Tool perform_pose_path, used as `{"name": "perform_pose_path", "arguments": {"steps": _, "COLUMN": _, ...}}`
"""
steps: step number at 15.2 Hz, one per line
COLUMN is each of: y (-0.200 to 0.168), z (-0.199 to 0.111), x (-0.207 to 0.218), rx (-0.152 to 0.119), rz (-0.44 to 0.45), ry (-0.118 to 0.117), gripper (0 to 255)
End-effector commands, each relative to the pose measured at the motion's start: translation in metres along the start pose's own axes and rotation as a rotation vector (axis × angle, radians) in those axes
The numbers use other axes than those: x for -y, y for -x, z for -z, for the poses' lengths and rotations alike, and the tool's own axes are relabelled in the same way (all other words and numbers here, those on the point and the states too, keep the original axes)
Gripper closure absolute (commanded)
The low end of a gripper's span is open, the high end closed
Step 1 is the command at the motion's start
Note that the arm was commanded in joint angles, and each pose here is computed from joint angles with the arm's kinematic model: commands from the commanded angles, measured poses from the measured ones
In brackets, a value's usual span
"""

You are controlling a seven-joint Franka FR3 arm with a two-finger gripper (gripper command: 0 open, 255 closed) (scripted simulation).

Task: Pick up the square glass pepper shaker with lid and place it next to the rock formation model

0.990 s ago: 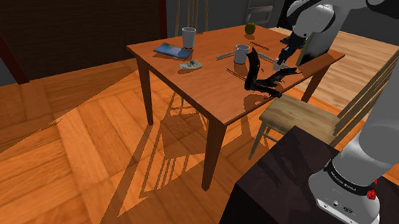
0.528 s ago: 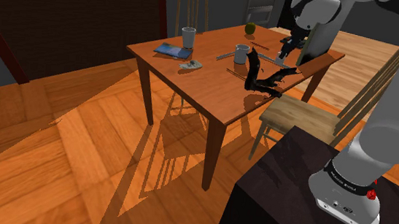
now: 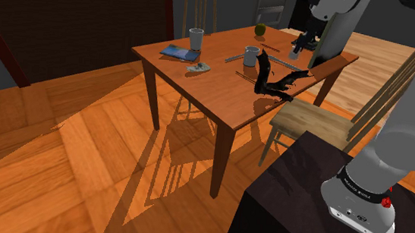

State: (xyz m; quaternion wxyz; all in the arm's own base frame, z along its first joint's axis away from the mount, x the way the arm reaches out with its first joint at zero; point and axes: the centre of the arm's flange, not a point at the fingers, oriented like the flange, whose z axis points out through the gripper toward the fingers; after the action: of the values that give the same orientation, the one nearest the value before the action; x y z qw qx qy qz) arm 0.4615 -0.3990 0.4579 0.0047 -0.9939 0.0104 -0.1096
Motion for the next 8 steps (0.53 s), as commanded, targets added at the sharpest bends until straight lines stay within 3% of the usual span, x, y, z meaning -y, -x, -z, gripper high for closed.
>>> {"name": "perform_pose_path", "arguments": {"steps": 1, "y": -0.002, "z": 0.01, "x": 0.0, "rx": 0.0, "rz": 0.0, "ry": 0.0, "gripper": 255}}
{"name": "perform_pose_path", "arguments": {"steps": 6, "y": -0.008, "z": 0.036, "x": 0.001, "rx": 0.0, "rz": 0.0, "ry": 0.0, "gripper": 255}}
{"name": "perform_pose_path", "arguments": {"steps": 8, "y": -0.018, "z": 0.033, "x": 0.008, "rx": 0.0, "rz": 0.0, "ry": 0.0, "gripper": 255}}
